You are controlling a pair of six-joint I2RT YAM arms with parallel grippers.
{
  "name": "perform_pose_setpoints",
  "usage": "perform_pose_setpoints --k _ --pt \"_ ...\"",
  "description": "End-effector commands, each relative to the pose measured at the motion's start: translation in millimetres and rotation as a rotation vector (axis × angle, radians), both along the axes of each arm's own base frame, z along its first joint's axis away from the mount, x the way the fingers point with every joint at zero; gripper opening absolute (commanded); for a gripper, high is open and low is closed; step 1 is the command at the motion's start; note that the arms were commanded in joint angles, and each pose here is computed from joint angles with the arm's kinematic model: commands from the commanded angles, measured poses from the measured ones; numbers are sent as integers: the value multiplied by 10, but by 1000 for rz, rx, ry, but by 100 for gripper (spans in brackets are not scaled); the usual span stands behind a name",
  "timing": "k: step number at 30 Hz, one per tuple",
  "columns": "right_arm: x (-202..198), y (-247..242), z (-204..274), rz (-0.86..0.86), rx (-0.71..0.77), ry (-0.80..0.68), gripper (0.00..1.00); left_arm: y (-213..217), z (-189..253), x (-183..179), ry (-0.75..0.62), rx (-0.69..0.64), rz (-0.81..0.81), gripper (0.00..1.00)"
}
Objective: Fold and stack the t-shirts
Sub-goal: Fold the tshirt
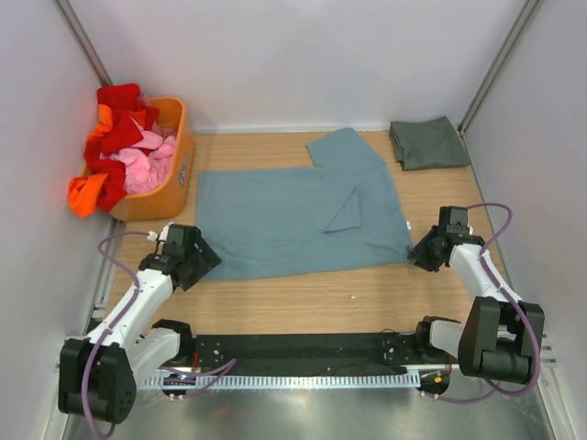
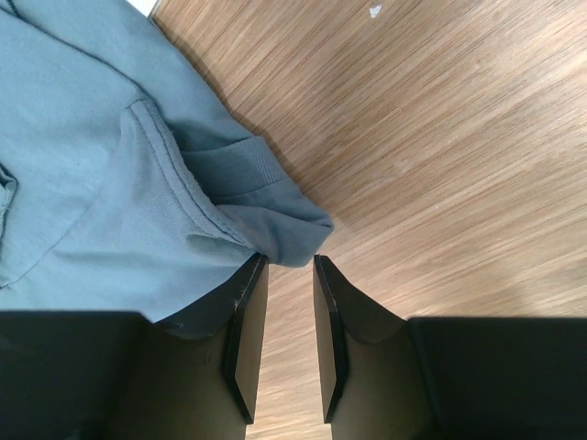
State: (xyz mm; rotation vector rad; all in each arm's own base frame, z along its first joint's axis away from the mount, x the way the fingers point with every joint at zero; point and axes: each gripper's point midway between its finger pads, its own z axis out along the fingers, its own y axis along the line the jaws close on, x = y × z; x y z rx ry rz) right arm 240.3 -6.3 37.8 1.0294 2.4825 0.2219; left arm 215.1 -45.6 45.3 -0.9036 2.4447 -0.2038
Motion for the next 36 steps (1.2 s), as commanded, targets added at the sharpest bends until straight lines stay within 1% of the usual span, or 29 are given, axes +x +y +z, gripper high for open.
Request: perform_pose_setpoints --k 1,4,7,13,15,16,17,18,19,20,21,23,25,26,27,29,32,35,36 --pt "96 -82 45 -27 -36 -34 32 97 6 144 -41 45 44 77" --pt "102 -92 -11 -31 -36 -19 30 105 -67 163 -28 52 47 77" --pt "135 -94 -76 -20 -36 1 30 103 -146 180 -12 55 51 77" --pt "194 -128 -74 -20 -51 -7 36 139 -235 185 17 79 63 77" --pt "200 -131 -81 -16 -53 -7 36 162 -226 193 13 85 77 76" --pt "200 -135 -91 -18 -52 -4 32 193 -226 196 10 99 90 75" --pt "209 -136 -110 -19 -51 1 28 194 -217 203 6 100 92 72" --pt "216 -142 -124 -18 -52 4 26 201 -206 221 -1 99 101 56" --pt "221 -147 -135 -19 -51 7 13 203 -201 238 -8 100 104 44" --pt "242 -159 -154 -22 -52 6 6 198 -195 257 -13 98 102 26" --pt "238 -155 -170 -18 -46 9 1 194 -206 264 -7 99 100 1" --pt "260 -189 -182 -27 -45 1 1 184 -192 293 -5 100 89 0" --pt "244 -288 -176 -57 -55 2 1 248 -172 241 17 129 110 0" --pt "239 -334 -157 -72 -60 -1 1 336 -84 264 2 170 140 0" --pt "260 -391 -82 -88 -67 -25 1 388 -6 199 -2 187 155 0" --pt "243 -611 2 -153 -128 -29 1 479 115 180 -35 206 201 0" --pt "219 -757 128 -195 -182 -52 1 528 268 125 -70 201 231 0" --pt "232 -750 148 -194 -179 -65 1 505 265 17 -41 188 221 0" --pt "234 -748 147 -192 -178 -61 4 469 250 -9 -32 168 215 0"
